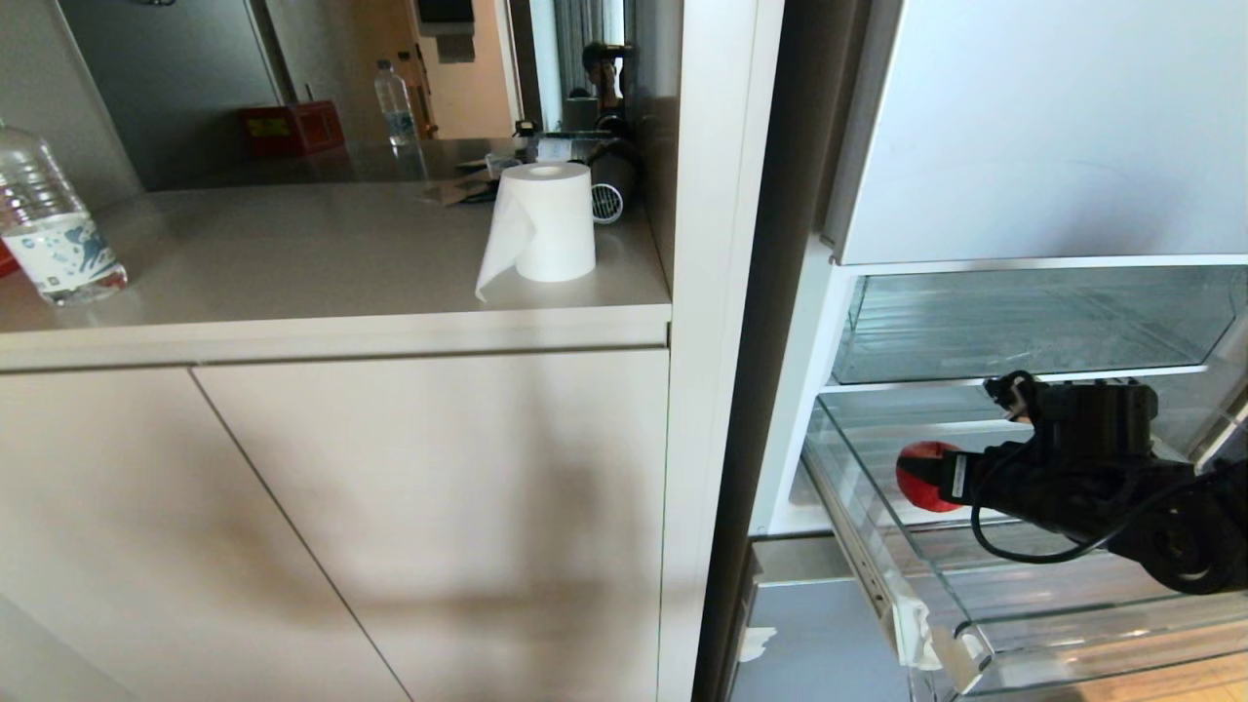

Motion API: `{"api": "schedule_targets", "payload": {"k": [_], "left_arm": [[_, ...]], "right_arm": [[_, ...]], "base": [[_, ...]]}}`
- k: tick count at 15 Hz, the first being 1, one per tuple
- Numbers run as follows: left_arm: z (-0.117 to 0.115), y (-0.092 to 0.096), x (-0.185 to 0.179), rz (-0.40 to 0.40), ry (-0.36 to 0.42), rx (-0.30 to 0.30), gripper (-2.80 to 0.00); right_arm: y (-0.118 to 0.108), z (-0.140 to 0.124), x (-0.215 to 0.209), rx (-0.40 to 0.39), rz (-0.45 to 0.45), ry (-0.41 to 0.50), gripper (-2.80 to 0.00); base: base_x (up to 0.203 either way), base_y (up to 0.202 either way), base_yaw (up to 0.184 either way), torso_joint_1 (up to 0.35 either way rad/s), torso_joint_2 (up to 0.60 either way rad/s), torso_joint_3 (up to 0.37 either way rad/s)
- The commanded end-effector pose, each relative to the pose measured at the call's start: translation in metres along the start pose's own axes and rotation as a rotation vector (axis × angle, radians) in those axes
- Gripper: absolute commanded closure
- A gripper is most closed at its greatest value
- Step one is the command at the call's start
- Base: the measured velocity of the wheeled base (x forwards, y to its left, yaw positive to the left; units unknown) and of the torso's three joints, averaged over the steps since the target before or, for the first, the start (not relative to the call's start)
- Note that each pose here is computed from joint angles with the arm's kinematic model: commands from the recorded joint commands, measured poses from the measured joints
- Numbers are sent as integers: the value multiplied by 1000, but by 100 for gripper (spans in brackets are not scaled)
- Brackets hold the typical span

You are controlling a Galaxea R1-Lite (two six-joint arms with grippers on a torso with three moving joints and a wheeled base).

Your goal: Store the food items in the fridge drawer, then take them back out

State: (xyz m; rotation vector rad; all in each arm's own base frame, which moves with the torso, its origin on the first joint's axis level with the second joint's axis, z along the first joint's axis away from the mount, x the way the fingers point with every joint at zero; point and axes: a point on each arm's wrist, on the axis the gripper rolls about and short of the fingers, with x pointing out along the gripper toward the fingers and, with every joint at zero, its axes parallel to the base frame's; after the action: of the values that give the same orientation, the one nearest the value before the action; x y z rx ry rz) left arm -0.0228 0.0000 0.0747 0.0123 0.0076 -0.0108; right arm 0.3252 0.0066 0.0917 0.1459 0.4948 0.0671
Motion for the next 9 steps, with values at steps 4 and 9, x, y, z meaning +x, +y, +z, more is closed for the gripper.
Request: {"api": "schedule_targets", "payload": {"k": [4, 9], "left_arm": [[0, 0, 0, 0, 2, 0, 0], [0, 0, 0, 0, 2, 0, 0]], "right_arm": [[1, 1, -2, 3, 2, -7, -280], [14, 41, -94, -27, 33, -237, 0]], "base": [[0, 0, 0, 0, 0, 0], [0, 0, 0, 0, 0, 0]]}}
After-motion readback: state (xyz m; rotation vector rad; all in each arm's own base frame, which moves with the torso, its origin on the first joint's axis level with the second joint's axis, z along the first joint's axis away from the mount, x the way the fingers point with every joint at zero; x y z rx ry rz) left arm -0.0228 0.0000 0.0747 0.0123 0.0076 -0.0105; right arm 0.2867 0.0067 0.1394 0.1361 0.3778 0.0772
